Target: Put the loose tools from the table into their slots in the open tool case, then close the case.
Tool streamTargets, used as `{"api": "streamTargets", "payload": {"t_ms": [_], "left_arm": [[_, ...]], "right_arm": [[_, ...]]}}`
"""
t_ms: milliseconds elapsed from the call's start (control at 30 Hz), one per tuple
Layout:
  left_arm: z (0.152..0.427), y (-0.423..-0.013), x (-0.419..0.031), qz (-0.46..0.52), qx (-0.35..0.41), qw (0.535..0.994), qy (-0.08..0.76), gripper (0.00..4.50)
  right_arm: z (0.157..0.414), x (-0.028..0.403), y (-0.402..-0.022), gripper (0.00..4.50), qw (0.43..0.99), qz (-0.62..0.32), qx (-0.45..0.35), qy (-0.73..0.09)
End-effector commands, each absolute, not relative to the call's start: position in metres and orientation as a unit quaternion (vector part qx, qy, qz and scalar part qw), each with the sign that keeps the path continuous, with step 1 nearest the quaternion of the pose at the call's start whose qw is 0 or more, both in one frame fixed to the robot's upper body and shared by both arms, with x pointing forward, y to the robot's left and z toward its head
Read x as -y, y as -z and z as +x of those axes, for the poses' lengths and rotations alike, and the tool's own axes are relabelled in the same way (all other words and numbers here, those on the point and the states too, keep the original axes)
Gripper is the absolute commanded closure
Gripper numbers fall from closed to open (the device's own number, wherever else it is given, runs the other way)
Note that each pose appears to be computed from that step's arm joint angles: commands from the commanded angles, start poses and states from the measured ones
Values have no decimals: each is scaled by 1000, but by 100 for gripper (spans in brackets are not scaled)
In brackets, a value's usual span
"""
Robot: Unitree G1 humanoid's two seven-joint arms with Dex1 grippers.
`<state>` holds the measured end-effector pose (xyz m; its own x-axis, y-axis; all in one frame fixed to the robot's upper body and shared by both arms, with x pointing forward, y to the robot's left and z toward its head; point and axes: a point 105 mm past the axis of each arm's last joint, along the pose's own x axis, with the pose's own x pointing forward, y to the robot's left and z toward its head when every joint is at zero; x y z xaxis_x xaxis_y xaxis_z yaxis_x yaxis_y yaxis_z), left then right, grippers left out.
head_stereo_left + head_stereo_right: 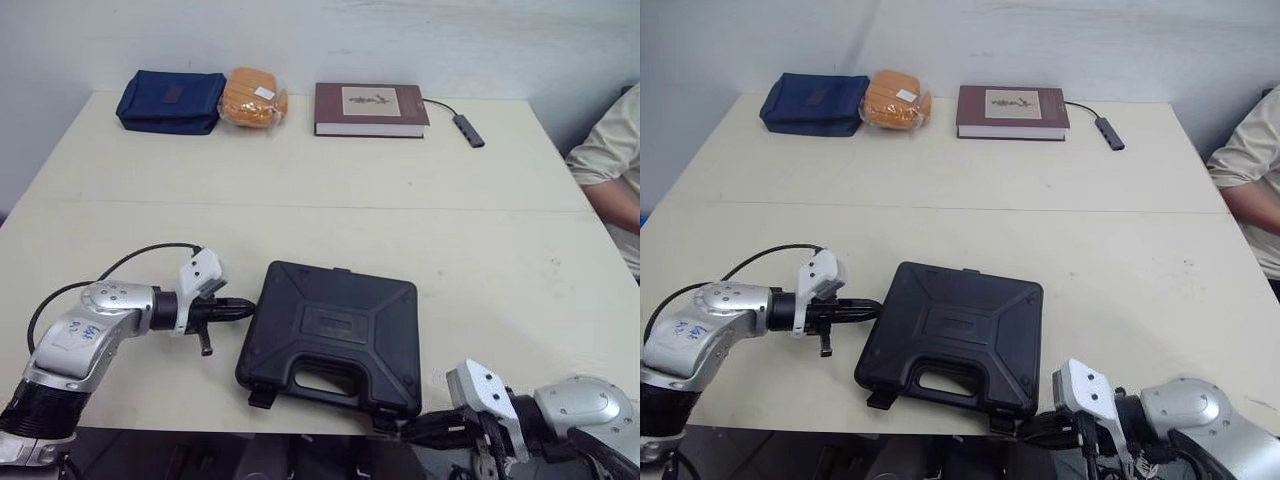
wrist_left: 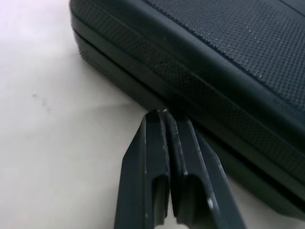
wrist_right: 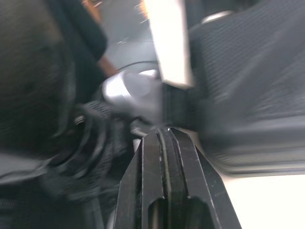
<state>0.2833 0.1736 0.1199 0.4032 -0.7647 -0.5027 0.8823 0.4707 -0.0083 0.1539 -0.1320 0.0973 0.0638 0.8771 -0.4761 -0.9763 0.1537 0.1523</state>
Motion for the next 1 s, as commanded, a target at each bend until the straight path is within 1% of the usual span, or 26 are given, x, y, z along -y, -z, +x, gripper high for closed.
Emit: {"api": "streamTargets", "payload": {"t_ms": [33, 167, 233, 333, 433, 533, 633, 733, 833, 900, 1000], "left_arm": [[275, -126, -154, 113, -213, 811, 534, 443], [265, -130, -150, 102, -209, 800, 554, 443], [268, -134, -155, 114, -206, 802, 549, 443], [290, -146, -173, 140, -198, 817, 523, 443], [320, -160, -184, 155, -182, 835, 495, 443], [346, -168, -185, 174, -169, 842, 482, 443], [376, -171, -171, 193, -152, 847, 472, 443], [392, -166, -156, 204, -143, 840, 482, 443], [401, -161, -136, 213, -133, 830, 498, 443], [404, -158, -127, 212, -131, 823, 511, 443], [398, -153, -122, 211, -136, 801, 543, 443]], "right_arm": [[173, 138, -103, 450, 758, -120, -218, -603], [185, 150, -104, 450, 776, -135, -219, -576], [187, 156, -104, 450, 780, -140, -221, -568], [190, 161, -105, 450, 784, -144, -222, -561], [189, 161, -104, 450, 785, -142, -222, -561], [190, 159, -103, 450, 787, -143, -219, -559], [195, 162, -104, 450, 795, -151, -212, -547], [198, 163, -106, 450, 800, -155, -208, -541], [198, 165, -110, 450, 801, -159, -205, -540], [199, 165, -113, 450, 803, -161, -202, -538], [206, 167, -120, 450, 813, -165, -189, -526]]}}
